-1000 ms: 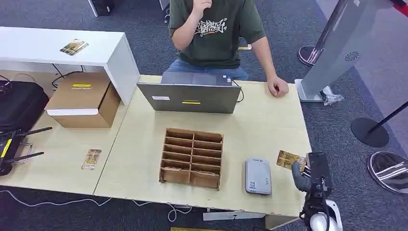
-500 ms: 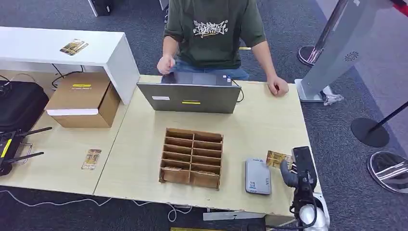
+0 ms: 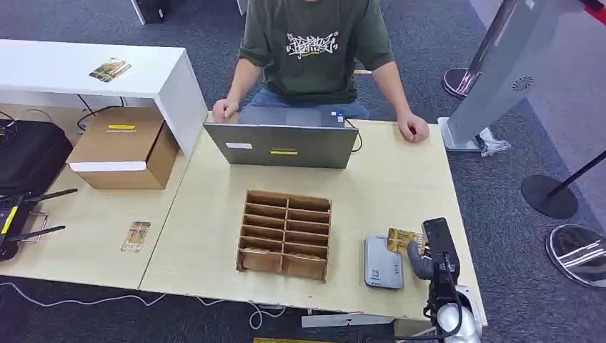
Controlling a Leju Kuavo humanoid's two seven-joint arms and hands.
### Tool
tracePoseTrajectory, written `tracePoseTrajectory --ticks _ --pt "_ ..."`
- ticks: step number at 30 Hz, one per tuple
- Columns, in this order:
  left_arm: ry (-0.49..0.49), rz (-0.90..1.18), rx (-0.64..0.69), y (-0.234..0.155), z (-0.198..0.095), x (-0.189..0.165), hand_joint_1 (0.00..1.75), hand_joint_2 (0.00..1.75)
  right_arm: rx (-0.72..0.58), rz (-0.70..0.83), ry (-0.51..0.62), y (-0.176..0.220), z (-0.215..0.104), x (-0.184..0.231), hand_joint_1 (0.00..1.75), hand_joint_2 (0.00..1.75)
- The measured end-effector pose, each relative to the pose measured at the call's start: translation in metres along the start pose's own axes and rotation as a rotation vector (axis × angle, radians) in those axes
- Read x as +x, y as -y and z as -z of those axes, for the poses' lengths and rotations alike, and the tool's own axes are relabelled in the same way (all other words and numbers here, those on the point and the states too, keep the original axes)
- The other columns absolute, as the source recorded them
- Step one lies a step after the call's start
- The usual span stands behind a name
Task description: Pass the card to the sensor for recognition and then transmit it.
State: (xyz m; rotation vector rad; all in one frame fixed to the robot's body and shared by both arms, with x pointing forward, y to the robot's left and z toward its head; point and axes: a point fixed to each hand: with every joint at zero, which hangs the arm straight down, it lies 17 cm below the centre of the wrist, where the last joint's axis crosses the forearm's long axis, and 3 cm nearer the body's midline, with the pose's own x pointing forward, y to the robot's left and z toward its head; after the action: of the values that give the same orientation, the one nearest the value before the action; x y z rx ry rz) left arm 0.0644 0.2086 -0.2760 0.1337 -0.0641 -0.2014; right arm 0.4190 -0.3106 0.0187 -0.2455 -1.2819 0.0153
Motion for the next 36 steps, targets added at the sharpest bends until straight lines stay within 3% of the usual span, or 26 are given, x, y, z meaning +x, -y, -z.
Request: tracePoseTrajectory --ticks 24,36 --pt "0.001 -0.003 0.0 0.0 0.0 0.0 0.0 0.0 -0.004 -0.002 -0.001 0.003 -0.005 0.002 1.75 1.75" --pt "0.004 0.015 0.008 -0.002 0.0 0.0 0.0 0.0 0.099 -0.04 -0.13 -0.011 -0.018 -0.027 1.75 1.75"
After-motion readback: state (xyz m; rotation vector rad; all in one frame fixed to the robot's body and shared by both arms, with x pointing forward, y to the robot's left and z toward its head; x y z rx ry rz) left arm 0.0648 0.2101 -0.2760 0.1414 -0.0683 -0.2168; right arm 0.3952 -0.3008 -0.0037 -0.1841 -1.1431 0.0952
